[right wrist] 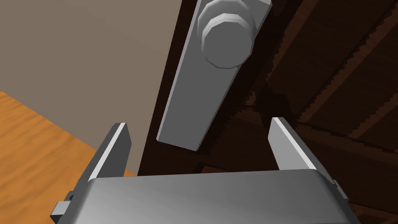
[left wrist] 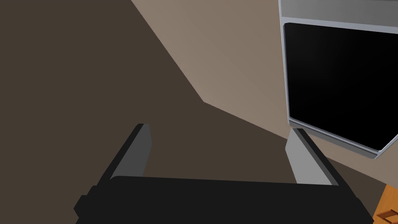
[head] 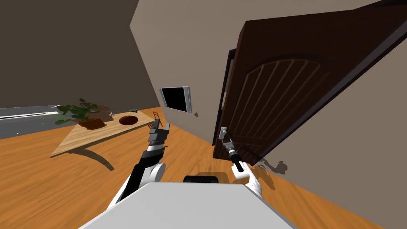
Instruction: Pull the door open
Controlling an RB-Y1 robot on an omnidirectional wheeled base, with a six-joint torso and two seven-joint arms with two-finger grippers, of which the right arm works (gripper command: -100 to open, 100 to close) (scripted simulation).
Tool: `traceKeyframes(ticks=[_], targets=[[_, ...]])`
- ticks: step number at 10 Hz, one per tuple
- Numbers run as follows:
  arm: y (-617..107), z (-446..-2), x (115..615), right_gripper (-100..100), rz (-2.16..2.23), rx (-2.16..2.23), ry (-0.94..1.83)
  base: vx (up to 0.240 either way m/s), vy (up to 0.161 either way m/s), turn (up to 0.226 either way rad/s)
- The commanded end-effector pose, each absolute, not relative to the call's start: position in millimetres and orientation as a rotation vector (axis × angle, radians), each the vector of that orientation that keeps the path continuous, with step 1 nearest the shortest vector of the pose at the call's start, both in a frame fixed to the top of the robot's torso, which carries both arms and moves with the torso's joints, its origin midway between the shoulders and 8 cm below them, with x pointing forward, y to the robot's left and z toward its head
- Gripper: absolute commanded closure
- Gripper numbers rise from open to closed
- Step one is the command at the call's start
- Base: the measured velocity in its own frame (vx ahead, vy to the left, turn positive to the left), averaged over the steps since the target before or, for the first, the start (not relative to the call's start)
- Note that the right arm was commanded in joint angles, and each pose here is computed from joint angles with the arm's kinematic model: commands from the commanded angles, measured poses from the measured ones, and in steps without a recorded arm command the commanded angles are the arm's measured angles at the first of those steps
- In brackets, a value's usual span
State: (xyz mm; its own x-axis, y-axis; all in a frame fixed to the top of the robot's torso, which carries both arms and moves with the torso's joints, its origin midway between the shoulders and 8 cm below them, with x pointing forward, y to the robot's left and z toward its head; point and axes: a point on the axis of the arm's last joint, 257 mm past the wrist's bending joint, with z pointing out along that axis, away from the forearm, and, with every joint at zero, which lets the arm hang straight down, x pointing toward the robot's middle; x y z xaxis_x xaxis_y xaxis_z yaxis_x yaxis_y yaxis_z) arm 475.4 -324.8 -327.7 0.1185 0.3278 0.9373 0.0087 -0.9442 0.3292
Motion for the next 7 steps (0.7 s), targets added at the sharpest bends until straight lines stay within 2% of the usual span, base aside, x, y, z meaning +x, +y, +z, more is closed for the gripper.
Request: traceKeyframes(ticks=[1,7], targets=[[-322,-324,475,-100,1.949,2.166,0.284,-0.016,0.01,-0.029],[-314,-303,469,-100,2.147,2.201,0.03,-0.012,0.004,-0.067]])
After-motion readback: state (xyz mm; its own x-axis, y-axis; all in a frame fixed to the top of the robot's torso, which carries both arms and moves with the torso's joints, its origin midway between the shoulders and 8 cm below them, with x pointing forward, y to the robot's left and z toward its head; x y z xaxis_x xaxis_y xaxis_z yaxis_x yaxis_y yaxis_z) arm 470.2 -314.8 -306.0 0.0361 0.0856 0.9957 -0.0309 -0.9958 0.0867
